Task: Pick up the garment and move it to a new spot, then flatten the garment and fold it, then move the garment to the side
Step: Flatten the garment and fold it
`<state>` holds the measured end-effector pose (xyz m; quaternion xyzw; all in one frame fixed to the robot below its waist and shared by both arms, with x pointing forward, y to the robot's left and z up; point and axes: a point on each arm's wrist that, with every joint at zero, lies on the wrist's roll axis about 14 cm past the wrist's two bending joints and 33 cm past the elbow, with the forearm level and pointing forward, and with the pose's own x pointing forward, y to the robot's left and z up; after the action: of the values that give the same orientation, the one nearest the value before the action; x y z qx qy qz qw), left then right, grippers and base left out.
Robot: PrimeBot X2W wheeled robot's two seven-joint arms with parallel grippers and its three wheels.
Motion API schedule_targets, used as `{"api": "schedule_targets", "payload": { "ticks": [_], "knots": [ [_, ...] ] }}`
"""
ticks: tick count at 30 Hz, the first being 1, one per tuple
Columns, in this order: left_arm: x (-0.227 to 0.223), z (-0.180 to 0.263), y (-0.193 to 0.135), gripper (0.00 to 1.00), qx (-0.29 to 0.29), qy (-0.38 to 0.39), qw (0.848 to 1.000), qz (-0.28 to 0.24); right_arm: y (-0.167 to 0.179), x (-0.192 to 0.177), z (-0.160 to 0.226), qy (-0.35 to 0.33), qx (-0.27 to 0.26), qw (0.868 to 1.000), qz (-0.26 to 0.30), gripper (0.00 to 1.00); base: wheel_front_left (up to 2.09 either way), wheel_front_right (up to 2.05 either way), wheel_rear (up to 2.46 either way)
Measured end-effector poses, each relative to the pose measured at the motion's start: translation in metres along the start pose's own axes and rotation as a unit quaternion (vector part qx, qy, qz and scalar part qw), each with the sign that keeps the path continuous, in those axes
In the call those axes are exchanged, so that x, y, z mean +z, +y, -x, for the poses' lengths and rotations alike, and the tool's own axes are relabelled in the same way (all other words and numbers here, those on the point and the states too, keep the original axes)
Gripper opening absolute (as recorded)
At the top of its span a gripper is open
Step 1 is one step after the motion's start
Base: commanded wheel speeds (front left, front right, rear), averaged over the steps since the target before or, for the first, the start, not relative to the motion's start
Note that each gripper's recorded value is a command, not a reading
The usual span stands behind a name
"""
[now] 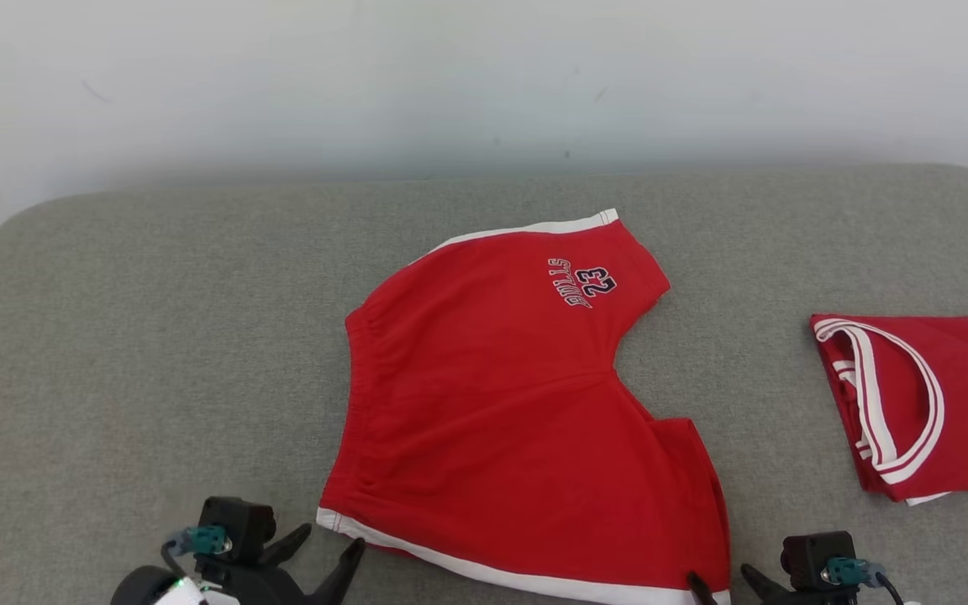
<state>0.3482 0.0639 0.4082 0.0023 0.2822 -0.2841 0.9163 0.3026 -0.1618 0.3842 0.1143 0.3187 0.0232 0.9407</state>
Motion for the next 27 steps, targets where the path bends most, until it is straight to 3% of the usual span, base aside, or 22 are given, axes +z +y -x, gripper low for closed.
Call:
{"api": "schedule_targets", "payload": {
  "ticks": [15, 16, 17, 18, 19, 20, 23, 25, 26, 27],
  "knots": [
    [-0.009, -0.014, 0.003, 1.0, -0.001, 0.044, 0.999, 0.011, -0.01, -0.02, -0.004, 0.056, -0.022, 0.998, -0.009, 0.98, 0.0, 0.0, 0.0],
    [-0.008, -0.014, 0.002, 1.0, -0.003, 0.043, 0.999, 0.011, -0.01, -0.019, -0.005, 0.059, -0.022, 0.998, -0.008, 0.86, 0.0, 0.0, 0.0],
    [-0.007, -0.015, 0.003, 1.0, -0.002, 0.042, 0.999, 0.011, -0.008, -0.019, -0.006, 0.06, -0.02, 0.998, -0.007, 0.47, 0.0, 0.0, 0.0],
    [-0.007, -0.014, 0.004, 1.0, -0.001, 0.043, 0.999, 0.012, -0.007, -0.02, -0.007, 0.064, -0.019, 0.998, -0.006, 0.34, 0.0, 0.0, 0.0],
    [-0.008, -0.014, 0.005, 1.0, 0.0, 0.044, 0.999, 0.012, -0.006, -0.021, -0.007, 0.067, -0.018, 0.998, -0.006, 0.31, 0.0, 0.0, 0.0],
    [-0.01, -0.014, 0.005, 1.0, 0.0, 0.047, 0.999, 0.012, -0.006, -0.022, -0.007, 0.071, -0.017, 0.997, -0.007, 0.31, 0.0, 0.0, 0.0],
    [-0.012, -0.013, 0.005, 1.0, 0.002, 0.051, 0.999, 0.017, -0.002, -0.029, -0.008, 0.089, -0.012, 0.996, -0.005, 0.5, 0.0, 0.0, 0.0],
    [-0.014, -0.013, 0.007, 1.0, 0.003, 0.053, 0.998, 0.024, -0.003, -0.03, -0.008, 0.095, -0.012, 0.995, -0.004, 0.71, 0.0, 0.0, 0.0],
    [-0.014, -0.013, 0.007, 1.0, 0.003, 0.053, 0.998, 0.025, -0.003, -0.03, -0.008, 0.097, -0.011, 0.995, -0.003, 0.91, 0.0, 0.0, 0.0],
    [-0.015, -0.013, 0.007, 1.0, 0.003, 0.054, 0.998, 0.026, -0.003, -0.03, -0.008, 0.099, -0.011, 0.995, -0.003, 1.0, 0.0, 0.0, 0.0]
  ]
}}
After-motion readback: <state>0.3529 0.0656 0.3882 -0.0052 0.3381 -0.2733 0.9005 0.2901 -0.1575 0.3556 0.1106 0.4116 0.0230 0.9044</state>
